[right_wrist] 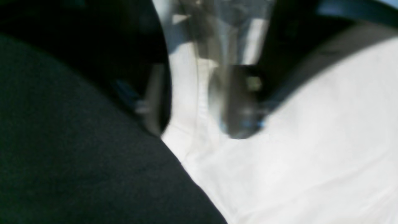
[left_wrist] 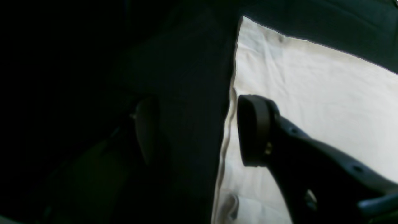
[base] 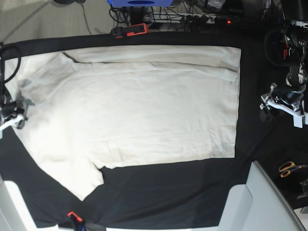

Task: Fold the T-shirt properly
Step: 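Release the shirt and move the right gripper to the sleeve side, then grasp the sleeve edge with the right gripper and drag it inward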

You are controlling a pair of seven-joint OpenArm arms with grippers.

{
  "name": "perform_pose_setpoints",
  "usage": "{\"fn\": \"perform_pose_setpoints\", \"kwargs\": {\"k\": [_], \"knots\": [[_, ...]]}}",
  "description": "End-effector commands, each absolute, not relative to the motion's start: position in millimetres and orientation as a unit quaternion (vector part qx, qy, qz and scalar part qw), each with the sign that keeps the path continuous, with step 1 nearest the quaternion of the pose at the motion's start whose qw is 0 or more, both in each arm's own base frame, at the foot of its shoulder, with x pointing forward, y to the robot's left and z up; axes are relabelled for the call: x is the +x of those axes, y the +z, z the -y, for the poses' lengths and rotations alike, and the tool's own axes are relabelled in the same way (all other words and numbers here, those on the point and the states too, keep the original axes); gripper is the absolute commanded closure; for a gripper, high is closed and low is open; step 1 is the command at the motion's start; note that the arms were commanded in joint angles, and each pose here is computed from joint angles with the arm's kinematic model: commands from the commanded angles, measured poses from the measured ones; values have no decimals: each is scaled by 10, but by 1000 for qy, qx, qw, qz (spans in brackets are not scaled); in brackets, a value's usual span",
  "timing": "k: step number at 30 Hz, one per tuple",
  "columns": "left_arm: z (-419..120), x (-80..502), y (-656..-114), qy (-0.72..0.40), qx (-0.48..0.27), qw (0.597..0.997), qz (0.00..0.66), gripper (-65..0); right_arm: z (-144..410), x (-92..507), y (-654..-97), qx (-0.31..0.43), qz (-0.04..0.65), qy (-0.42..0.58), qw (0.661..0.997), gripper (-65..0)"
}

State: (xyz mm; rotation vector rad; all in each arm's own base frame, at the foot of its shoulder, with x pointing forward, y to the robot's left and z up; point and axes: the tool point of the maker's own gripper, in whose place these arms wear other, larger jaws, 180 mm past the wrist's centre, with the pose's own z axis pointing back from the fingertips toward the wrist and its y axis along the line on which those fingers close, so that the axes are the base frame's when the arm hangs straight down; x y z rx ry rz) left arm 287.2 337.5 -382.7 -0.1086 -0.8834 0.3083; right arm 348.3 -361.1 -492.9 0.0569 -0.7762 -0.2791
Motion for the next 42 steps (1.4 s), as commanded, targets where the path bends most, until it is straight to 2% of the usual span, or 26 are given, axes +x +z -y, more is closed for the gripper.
{"fn": "perform_pose_setpoints", "kwargs": {"k": [1,3,7,20,29,42], "knots": [[-3447,2942,-3684,142,-46,883,445,-380,3698,3572,-4812,24,389,-135,911,-149],[-3447,2936,-3689,142,-46,883,444,-380,3748,3559,-4819,11,387,-141,911,-65],[-3447,2879,-3733,142,-45,887,438,-380,3827,3539,-4827,-12,385,-148,911,-2],[-3432,2877,-3728,141,-46,886,438,-380,3545,3527,-4759,13,419,-90,904,0],[-3411,2873,-3755,140,-48,888,435,-380,3580,3473,-4489,26,473,-110,874,0],[-3407,2890,-3745,139,-49,888,437,-380,3604,3266,-4197,32,456,-102,884,0]]}}
